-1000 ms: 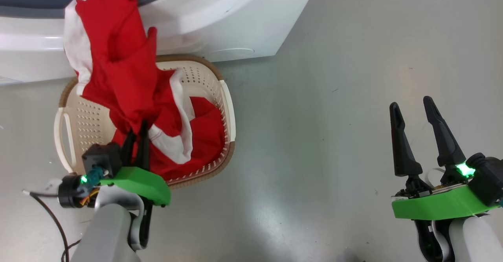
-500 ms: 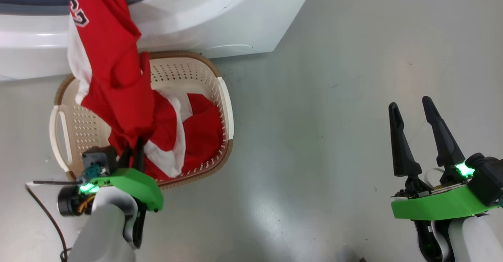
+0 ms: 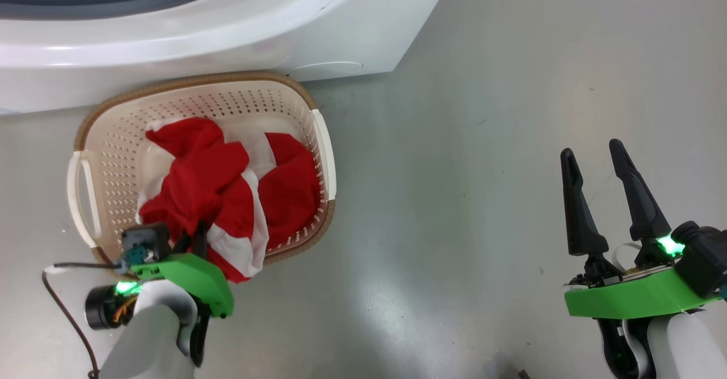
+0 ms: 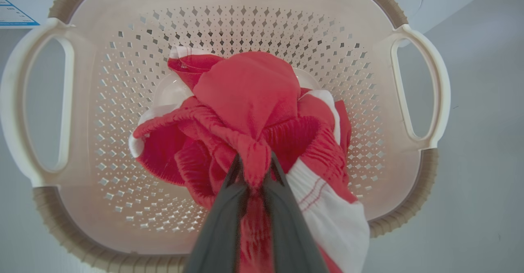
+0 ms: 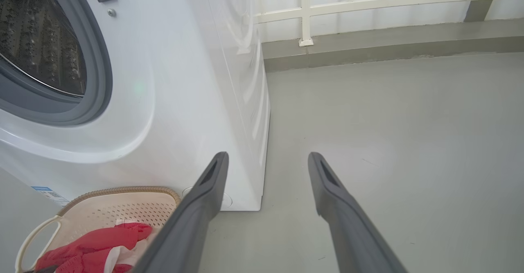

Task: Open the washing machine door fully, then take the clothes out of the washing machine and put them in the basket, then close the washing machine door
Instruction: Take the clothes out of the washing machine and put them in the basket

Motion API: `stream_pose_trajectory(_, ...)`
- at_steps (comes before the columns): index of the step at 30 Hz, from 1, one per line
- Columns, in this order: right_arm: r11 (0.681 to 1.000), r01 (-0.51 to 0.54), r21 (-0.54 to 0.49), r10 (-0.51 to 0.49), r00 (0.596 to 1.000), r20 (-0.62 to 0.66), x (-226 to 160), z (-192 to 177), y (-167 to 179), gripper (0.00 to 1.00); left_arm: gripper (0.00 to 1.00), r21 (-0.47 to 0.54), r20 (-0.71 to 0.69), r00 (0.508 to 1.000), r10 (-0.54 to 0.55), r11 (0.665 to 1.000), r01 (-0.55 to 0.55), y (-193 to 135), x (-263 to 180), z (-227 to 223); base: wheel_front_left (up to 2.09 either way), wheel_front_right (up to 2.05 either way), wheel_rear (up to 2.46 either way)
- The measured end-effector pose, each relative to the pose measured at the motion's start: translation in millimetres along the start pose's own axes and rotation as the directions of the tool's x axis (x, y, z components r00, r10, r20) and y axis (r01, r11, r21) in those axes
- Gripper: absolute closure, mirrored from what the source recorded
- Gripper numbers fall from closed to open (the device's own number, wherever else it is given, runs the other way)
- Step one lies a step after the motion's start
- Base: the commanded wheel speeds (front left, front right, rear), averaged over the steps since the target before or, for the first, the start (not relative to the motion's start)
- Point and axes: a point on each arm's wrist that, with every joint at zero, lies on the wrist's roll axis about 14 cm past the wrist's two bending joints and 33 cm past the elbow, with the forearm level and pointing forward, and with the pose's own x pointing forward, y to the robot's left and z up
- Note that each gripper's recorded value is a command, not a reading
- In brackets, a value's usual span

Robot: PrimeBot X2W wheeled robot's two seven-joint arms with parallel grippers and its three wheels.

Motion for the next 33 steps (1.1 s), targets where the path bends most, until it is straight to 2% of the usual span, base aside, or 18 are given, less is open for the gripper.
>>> stream_pose_trajectory(4, 1.000, -0.001, 0.000, 0.001, 1.000, -0.002, 1, -1, 0, 0.00, 1.00, -0.004, 0.014, 1.000, 0.002, 1.000, -0.002, 0, 5, 8, 0.00, 0.00, 0.00)
stream_pose_trajectory(5, 1.000, -0.002, 0.000, 0.002, 1.000, 0.000, 2, -1, 1, 0.00, 0.87, -0.006, 0.016, 1.000, 0.005, 1.000, -0.004, 0, 5, 9, 0.00, 0.00, 0.00)
stream_pose_trajectory(6, 1.000, -0.005, 0.000, 0.005, 1.000, 0.004, 3, 1, 1, 0.00, 0.87, -0.006, 0.015, 1.000, 0.007, 1.000, -0.007, 1, 5, 9, 0.00, 0.00, 0.00)
stream_pose_trajectory(8, 1.000, -0.010, 0.000, 0.010, 1.000, 0.011, 6, 2, 3, 0.00, 0.16, 0.000, 0.010, 1.000, 0.015, 1.000, -0.015, 2, 5, 7, 0.00, 0.00, 0.00)
stream_pose_trajectory(11, 1.000, -0.012, 0.001, 0.012, 1.000, 0.007, 5, 1, 4, 0.00, 0.00, 0.000, 0.006, 1.000, 0.017, 1.000, -0.017, 2, 6, 6, 0.00, 0.00, 0.00)
stream_pose_trajectory(26, 1.000, -0.021, 0.006, 0.021, 1.000, 0.018, 4, 6, 7, 0.00, 0.00, 0.006, 0.089, 0.996, 0.023, 1.000, -0.023, 1, 7, 37, 0.00, 0.00, 0.00)
stream_pose_trajectory(33, 1.000, -0.030, 0.010, 0.029, 0.999, 0.038, 2, 14, 10, 0.00, 0.00, 0.032, 0.216, 0.976, -0.002, 0.999, -0.005, -7, -2, 77, 0.00, 0.00, 0.00)
